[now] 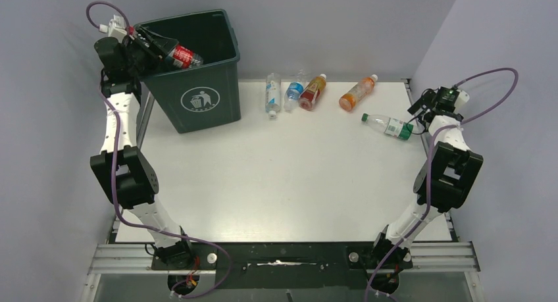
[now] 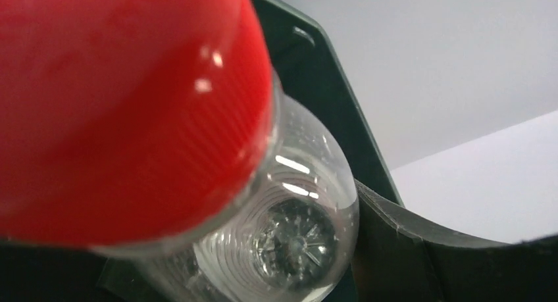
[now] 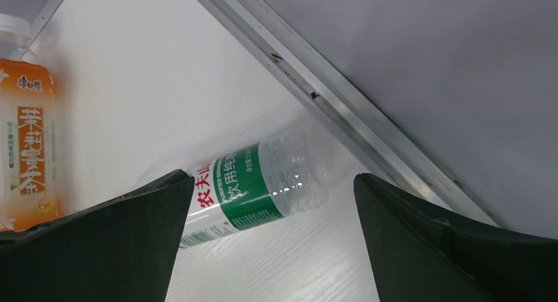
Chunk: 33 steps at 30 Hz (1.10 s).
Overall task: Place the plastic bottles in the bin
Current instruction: Place the plastic bottle in the trash bin, then move the plastic bottle to the center of the board.
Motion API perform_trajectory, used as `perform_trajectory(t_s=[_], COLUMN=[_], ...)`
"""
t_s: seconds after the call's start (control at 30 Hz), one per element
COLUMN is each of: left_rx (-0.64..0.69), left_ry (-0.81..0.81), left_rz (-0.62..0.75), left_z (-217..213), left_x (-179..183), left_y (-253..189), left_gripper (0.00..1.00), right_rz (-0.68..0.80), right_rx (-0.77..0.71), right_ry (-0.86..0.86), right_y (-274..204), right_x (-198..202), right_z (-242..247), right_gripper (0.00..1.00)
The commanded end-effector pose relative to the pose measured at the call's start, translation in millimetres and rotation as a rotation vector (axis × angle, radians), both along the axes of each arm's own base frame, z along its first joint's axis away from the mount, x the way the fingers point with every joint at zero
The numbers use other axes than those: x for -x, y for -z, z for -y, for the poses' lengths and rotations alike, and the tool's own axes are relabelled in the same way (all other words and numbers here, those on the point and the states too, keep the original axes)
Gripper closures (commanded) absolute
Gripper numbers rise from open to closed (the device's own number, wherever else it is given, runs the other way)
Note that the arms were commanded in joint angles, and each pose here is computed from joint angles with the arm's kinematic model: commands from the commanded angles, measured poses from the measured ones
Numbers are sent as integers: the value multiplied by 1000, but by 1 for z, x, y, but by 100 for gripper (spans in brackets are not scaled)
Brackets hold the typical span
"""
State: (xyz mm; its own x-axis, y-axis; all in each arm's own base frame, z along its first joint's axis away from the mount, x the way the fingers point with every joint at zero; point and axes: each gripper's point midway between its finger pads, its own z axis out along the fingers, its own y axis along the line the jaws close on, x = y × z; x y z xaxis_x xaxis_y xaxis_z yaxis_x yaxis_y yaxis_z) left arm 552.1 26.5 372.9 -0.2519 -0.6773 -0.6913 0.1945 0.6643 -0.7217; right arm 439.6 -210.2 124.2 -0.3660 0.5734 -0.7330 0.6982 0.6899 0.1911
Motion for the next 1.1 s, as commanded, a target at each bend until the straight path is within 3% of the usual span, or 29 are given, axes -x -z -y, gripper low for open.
perform_trajectory(t_s=[0.0, 0.5, 0.83, 1.07], left_rx=[-59, -89, -130, -137], left_ry=[-34, -48, -34, 14], left_rz=[71, 62, 101, 97], left_z=[-8, -5, 20, 49], left_x=[2, 37, 96, 118], left_y=[-34, -55, -79, -77], left_gripper=[27, 17, 16, 16], right_rz=[79, 11, -36, -51], right_rx=[33, -13, -44, -51], right_ry=[17, -101, -192, -264], right_y=[-21, 20, 51, 56], right_x=[-28, -52, -23, -7], right_z=[11, -22, -74, -109], right_gripper=[2, 2, 0, 5])
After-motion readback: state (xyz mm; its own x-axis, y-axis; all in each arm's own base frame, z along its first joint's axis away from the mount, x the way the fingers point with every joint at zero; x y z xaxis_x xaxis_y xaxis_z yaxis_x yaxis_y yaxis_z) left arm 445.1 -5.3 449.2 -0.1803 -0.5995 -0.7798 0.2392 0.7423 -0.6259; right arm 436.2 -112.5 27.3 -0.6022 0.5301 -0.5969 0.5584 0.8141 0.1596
